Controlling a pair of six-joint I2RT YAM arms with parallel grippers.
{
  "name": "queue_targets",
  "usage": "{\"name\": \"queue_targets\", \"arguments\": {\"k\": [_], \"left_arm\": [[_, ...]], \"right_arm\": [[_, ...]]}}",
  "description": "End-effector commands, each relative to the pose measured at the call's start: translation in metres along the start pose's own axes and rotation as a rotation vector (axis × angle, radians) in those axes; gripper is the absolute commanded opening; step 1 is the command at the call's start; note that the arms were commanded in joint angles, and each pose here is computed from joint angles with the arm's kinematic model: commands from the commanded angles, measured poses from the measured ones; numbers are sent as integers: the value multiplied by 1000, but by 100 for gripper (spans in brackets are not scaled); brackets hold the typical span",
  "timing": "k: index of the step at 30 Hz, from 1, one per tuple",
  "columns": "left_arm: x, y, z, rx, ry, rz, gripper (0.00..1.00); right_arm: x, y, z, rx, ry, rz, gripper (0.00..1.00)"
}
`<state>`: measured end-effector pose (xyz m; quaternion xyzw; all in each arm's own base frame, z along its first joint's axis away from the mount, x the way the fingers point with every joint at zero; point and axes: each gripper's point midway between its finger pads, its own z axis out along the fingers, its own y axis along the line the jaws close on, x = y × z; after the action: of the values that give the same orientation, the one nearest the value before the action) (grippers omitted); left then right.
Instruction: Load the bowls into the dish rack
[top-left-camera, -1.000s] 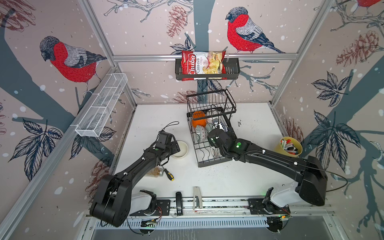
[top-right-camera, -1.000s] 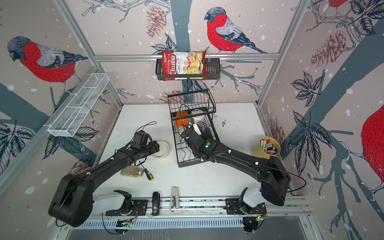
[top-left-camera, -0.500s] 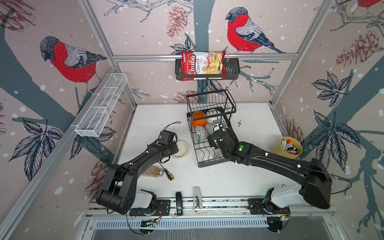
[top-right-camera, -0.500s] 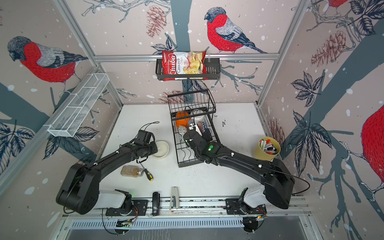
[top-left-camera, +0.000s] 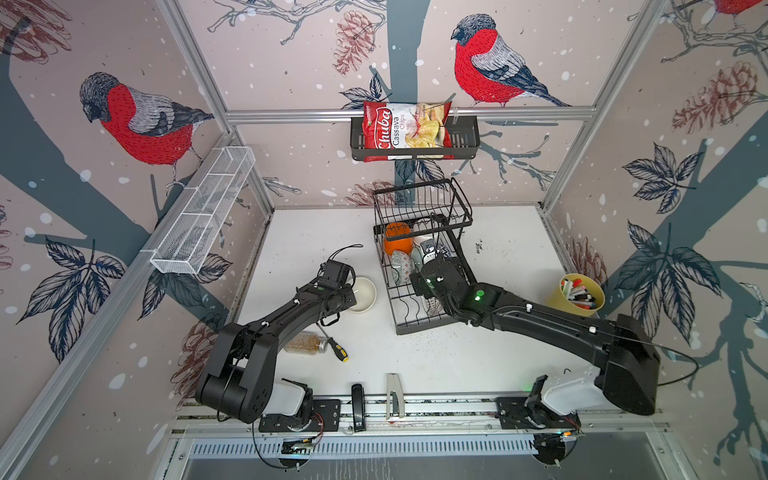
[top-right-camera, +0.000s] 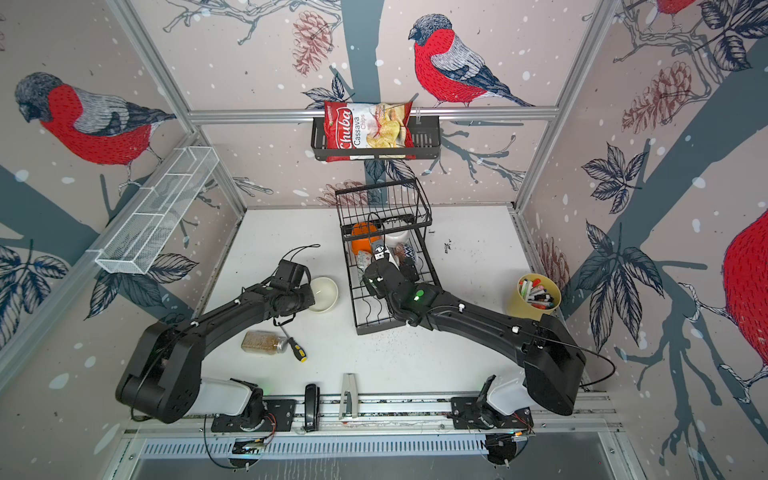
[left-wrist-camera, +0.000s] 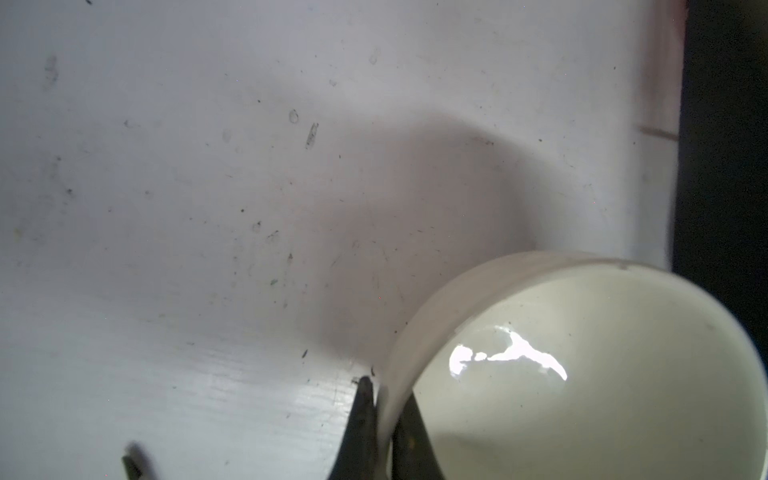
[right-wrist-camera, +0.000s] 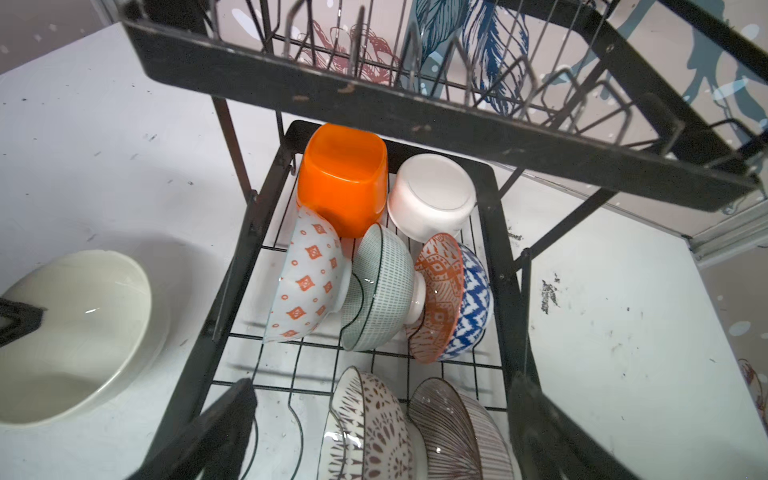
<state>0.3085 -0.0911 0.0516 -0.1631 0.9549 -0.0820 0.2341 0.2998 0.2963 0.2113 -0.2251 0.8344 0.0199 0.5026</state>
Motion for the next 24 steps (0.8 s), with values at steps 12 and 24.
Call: {"name": "queue_targets", "arguments": {"k": [12,24], "left_arm": [[-26,-43,-60,127,-215,87,0],[-14,-84,-92,172,-274,144,0]], "right_arm": [[-16,62,-4,-286,24,55,85],[-12,87,1,-322,78,67,73]]}}
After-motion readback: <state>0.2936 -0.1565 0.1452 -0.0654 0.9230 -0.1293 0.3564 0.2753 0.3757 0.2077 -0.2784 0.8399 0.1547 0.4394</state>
